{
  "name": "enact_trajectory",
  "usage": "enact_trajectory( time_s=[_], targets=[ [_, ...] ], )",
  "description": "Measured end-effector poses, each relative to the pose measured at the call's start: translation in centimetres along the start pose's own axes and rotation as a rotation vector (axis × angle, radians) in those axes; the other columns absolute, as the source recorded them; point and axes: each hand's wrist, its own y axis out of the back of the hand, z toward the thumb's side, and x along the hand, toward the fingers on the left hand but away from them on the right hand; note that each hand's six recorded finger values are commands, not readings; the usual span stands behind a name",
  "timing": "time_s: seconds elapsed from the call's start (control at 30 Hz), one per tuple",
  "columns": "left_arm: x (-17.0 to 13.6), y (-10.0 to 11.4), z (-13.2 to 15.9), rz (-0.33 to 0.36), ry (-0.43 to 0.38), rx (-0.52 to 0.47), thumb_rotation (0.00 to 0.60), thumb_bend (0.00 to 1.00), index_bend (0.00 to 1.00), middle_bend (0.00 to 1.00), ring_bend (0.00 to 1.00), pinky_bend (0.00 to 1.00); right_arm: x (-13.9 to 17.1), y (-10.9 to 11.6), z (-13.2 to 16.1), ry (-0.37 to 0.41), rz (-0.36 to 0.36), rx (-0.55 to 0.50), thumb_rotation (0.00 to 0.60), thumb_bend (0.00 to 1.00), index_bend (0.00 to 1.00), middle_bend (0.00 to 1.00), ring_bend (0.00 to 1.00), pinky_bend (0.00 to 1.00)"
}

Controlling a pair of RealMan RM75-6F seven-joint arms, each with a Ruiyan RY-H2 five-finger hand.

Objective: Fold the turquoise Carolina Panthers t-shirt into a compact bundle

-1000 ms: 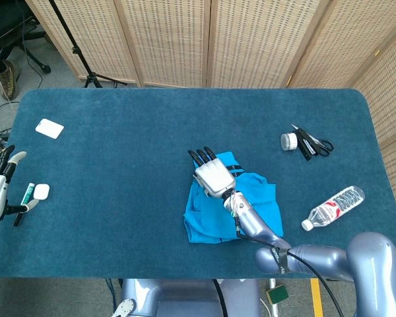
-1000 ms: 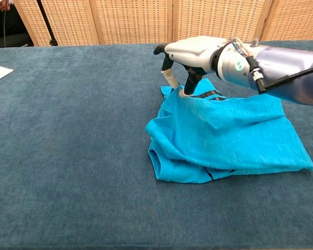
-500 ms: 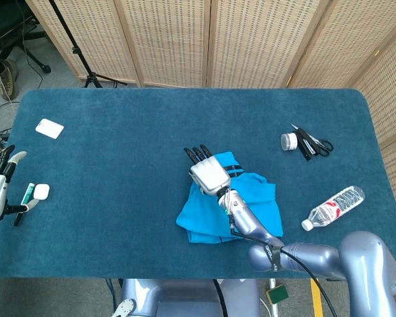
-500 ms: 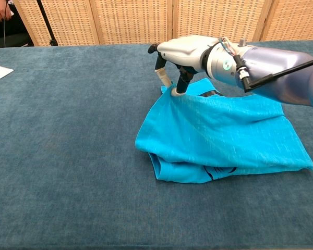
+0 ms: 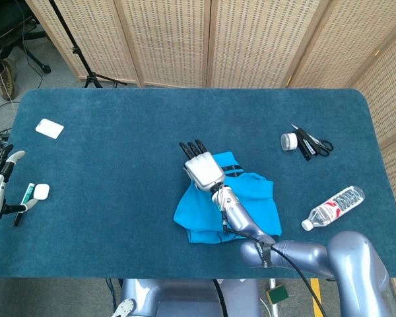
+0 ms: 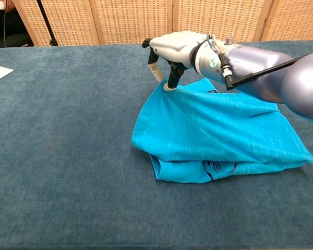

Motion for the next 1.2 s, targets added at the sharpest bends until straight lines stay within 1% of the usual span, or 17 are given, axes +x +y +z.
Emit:
enact_trajectory(
  time_s=[0.23,0.27,0.33,0.37,0.4,0.47,0.5,0.63,0.9,1.07,1.2],
  targets=[
    [0.0,0.0,0.0,0.0,-0.001,-0.001,0.6,0.05,0.0,0.0,0.0,0.0,0.1,-1.3,0.1,0.004,0.034,0.032,0.6,0.39,0.66,0.03,0.0,0.0],
    [0.0,0.0,0.0,0.0,-0.002,-0.001,0.6,0.05,0.0,0.0,0.0,0.0,0.0,-1.4,0.1,0.004,0.035,0.034,0.6,0.36,0.61,0.02,0.0,0.0],
    [-0.1,0.0,0.0,0.001,-0.002,-0.002,0.6,0.05,0.0,0.0,0.0,0.0,0.0,-1.6,0.0,0.004,0.04,0.04,0.6,0.21,0.41,0.01,0.0,0.0],
    [-0.1,0.0,0.0,0.001,-0.002,-0.002,0.6,0.05,0.0,0.0,0.0,0.0,0.0,-1.7,0.0,0.004,0.042,0.043,0.6,0.1,0.26,0.0,0.0,0.0],
    [-0.1,0.0,0.0,0.002,-0.001,-0.002,0.6,0.05,0.0,0.0,0.0,0.0,0.1,-1.8,0.0,0.006,0.046,0.043,0.6,0.02,0.13,0.0,0.0,0.0],
    [0.0,0.0,0.0,0.001,-0.001,-0.002,0.6,0.05,0.0,0.0,0.0,0.0,0.2,-2.1,0.0,0.007,0.062,0.038,0.6,0.0,0.01,0.0,0.0,0.0],
    [0.0,0.0,0.0,-0.001,-0.001,-0.002,0.6,0.05,0.0,0.0,0.0,0.0,0.2,-2.2,-0.1,0.006,0.07,0.036,0.6,0.0,0.0,0.0,0.0,0.0],
    [0.0,-0.1,0.1,-0.002,-0.003,-0.001,0.6,0.05,0.0,0.0,0.0,0.0,0.5,-2.4,-0.2,0.006,0.097,0.042,0.6,0.0,0.0,0.0,0.0,0.0],
    [0.0,-0.2,0.2,-0.005,-0.006,0.003,0.6,0.05,0.0,0.0,0.0,0.0,1.4,-1.8,0.2,0.027,0.094,0.029,0.6,0.0,0.0,0.0,0.0,0.0],
    [-0.2,-0.3,0.3,-0.006,-0.011,0.006,0.6,0.05,0.0,0.0,0.0,0.0,2.0,-0.8,0.1,0.034,0.055,-0.012,0.6,0.0,0.0,0.0,0.0,0.0],
    [-0.2,-0.3,0.4,-0.005,-0.014,0.005,0.6,0.05,0.0,0.0,0.0,0.0,2.4,0.5,-0.1,0.037,-0.012,-0.039,0.6,0.0,0.0,0.0,0.0,0.0]
  ],
)
